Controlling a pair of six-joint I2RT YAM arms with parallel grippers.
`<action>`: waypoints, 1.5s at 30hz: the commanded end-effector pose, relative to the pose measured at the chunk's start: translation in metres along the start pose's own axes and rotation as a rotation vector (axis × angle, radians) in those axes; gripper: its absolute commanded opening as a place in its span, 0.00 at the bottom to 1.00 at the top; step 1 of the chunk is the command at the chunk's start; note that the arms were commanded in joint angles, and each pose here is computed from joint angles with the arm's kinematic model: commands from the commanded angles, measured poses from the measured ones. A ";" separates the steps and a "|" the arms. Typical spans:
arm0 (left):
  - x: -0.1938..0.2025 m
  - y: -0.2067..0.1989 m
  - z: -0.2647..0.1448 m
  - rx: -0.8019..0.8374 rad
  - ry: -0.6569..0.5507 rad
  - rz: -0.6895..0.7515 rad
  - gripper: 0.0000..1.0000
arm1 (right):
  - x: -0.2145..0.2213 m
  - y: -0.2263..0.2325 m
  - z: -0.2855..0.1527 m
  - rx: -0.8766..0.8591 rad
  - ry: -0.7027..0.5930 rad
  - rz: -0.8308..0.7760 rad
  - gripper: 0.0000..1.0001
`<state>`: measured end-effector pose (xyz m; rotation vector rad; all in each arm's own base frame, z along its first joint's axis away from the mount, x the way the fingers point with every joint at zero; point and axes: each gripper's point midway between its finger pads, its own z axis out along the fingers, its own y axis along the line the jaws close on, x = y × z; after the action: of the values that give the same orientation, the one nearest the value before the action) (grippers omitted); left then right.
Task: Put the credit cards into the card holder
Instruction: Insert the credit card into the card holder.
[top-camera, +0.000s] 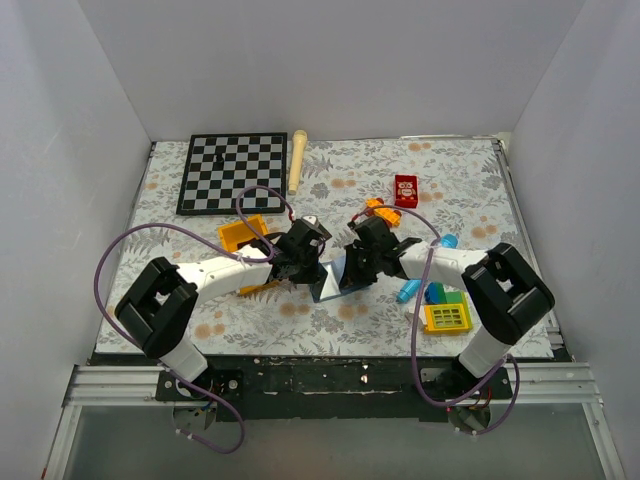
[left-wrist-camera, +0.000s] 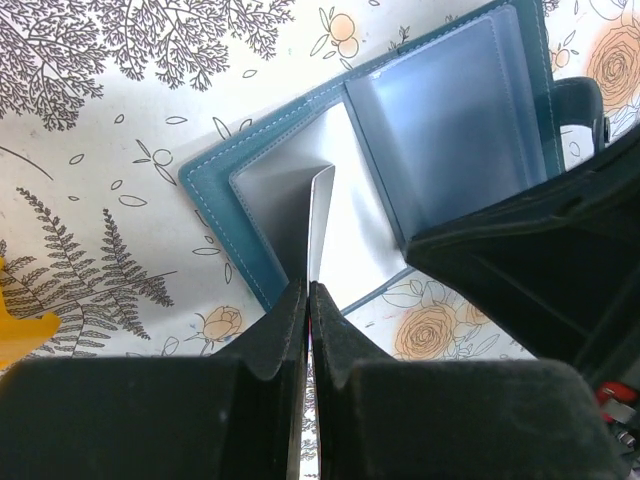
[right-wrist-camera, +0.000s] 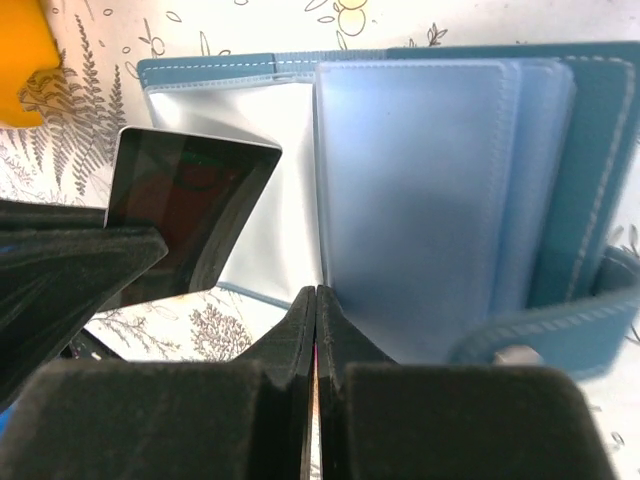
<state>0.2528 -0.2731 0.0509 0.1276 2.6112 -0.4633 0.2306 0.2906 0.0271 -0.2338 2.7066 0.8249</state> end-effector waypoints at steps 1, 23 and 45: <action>-0.004 0.011 -0.002 -0.055 -0.013 0.021 0.00 | -0.025 0.012 -0.028 0.014 -0.094 -0.046 0.01; -0.003 0.011 -0.004 -0.051 -0.016 0.025 0.00 | -0.039 -0.044 -0.024 0.283 -0.081 -0.066 0.01; -0.002 0.010 -0.004 -0.042 -0.007 0.024 0.00 | -0.012 -0.003 0.010 -0.028 0.022 -0.032 0.01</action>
<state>0.2538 -0.2723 0.0511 0.1348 2.6065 -0.4548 0.2546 0.2831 0.0283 -0.2781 2.6924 0.7474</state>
